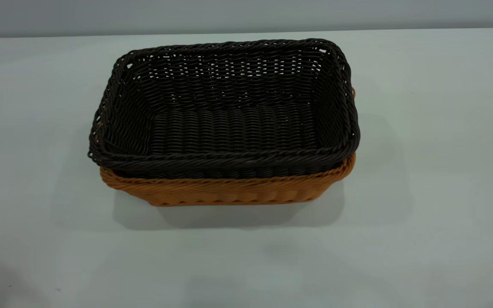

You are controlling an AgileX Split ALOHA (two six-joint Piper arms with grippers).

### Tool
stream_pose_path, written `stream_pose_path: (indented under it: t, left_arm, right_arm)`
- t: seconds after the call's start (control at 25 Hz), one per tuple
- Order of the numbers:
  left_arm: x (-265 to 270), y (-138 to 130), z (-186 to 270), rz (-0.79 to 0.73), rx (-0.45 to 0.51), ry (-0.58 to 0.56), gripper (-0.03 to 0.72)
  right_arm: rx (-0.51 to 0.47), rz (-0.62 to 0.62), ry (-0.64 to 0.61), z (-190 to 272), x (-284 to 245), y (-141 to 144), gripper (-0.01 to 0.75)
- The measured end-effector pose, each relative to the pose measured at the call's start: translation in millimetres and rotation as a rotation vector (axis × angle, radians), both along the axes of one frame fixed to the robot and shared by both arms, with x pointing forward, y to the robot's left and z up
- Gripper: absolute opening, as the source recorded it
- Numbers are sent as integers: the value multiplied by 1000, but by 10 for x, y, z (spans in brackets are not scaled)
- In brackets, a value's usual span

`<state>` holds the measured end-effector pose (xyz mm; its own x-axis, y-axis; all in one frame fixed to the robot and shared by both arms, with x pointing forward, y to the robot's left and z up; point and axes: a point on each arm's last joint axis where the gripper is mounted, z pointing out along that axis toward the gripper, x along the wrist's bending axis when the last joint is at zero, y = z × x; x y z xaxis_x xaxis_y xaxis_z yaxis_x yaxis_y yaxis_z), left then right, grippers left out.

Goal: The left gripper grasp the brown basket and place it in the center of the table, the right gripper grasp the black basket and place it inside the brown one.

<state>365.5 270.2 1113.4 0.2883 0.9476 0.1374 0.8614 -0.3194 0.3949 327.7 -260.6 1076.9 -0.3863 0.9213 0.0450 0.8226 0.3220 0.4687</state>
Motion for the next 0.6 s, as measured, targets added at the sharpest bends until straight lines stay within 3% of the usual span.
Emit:
stream_pose_path:
  t: [0.28,0.48,0.6]
  left_arm:
    - [-307,17,-581,22,-60,160,495]
    - [-521,86,-846,23,-64,172,495]
    - [-633,118,-868,21,-94,119,495]
  right_arm:
    - [35,-39,-52,-489,-294,-109,531]
    - [40,-42,-75,-486,-326,-125,531]
    - [40,-42,-76,-485,-328,-126,531]
